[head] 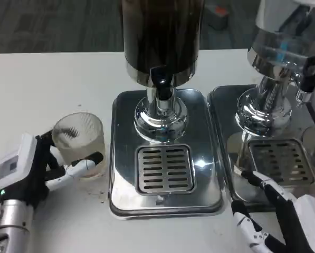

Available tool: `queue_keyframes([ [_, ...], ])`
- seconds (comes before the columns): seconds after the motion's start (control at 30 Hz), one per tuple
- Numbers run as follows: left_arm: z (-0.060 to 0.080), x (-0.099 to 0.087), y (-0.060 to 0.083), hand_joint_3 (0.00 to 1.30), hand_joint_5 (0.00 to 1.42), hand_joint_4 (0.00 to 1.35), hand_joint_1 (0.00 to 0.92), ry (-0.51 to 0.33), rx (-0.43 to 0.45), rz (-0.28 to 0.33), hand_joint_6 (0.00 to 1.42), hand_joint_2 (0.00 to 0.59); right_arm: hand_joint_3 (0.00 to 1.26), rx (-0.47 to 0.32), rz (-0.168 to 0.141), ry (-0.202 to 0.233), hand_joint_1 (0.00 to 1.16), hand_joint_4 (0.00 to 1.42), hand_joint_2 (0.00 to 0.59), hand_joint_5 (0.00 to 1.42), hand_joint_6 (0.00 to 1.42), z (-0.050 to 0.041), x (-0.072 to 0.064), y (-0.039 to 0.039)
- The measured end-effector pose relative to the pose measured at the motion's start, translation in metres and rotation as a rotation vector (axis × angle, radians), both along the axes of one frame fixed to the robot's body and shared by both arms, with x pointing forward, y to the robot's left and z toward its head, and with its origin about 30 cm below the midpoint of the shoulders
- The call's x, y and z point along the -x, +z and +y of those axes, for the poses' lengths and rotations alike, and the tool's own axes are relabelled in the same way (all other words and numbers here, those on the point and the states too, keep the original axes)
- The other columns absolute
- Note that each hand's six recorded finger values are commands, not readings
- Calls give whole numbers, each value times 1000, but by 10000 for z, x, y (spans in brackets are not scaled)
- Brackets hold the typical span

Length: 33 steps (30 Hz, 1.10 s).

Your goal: Grasp the cup under the faucet to collect the drink, then remove the cup.

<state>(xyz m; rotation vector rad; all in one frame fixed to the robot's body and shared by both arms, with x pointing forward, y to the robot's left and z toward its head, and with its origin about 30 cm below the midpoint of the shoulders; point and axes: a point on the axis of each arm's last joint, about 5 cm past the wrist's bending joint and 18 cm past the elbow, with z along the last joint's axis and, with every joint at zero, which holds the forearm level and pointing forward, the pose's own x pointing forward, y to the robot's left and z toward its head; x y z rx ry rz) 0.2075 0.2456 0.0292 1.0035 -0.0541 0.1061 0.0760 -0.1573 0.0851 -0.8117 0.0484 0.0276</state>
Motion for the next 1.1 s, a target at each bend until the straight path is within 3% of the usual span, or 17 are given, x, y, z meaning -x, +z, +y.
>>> queue_keyframes([
  [0.47,58,136,-55,580,1021,814,328,20,18,-68,1424,107,228,-9,5,-4,281,220,389,195,293,-12,0,1],
  [0.73,140,221,30,586,1021,815,330,-19,5,-138,1424,106,228,-16,10,0,281,220,389,195,298,-4,-11,-15],
  [1.1,51,217,134,589,1021,815,328,-94,18,-221,1424,104,228,-24,22,5,267,220,396,195,300,12,-18,-43],
])
